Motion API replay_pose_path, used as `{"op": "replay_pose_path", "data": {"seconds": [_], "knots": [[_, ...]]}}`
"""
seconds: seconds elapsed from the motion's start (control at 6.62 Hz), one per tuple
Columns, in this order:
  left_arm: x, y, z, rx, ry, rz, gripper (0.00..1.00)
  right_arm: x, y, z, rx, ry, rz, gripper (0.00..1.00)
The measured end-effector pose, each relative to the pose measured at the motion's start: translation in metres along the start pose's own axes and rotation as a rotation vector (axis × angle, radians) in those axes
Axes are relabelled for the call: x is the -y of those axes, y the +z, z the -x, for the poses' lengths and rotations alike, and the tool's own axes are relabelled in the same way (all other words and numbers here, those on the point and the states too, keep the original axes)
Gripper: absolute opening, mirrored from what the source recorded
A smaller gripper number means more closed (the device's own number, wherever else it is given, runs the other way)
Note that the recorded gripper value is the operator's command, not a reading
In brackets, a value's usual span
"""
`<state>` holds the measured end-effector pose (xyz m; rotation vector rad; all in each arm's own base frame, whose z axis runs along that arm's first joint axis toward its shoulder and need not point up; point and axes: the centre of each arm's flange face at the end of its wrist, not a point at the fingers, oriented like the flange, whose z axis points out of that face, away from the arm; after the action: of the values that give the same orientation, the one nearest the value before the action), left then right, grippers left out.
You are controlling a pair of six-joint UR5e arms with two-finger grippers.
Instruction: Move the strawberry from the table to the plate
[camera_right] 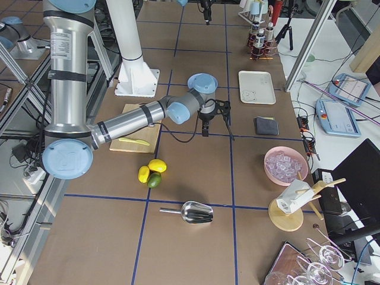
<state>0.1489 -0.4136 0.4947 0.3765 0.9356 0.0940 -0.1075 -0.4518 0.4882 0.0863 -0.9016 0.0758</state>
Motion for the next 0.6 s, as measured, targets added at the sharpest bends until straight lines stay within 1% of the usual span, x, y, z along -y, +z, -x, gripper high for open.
{"op": "replay_pose_path", "data": {"seconds": [0.15, 0.3, 0.45, 0.6], "knots": [[-0.012, -0.016, 0.044, 0.026, 0.075, 0.014, 1.0, 0.005, -0.015, -0.062, -0.027, -0.049, 0.013, 1.0], [-0.02, -0.027, 0.085, 0.056, 0.121, 0.018, 1.0, 0.006, -0.029, -0.106, -0.058, -0.098, 0.043, 1.0], [-0.024, -0.039, 0.123, 0.101, 0.146, 0.024, 1.0, 0.004, -0.042, -0.138, -0.077, -0.148, 0.082, 1.0], [-0.024, -0.056, 0.158, 0.156, 0.155, 0.05, 1.0, 0.0, -0.05, -0.159, -0.083, -0.178, 0.112, 1.0]]}}
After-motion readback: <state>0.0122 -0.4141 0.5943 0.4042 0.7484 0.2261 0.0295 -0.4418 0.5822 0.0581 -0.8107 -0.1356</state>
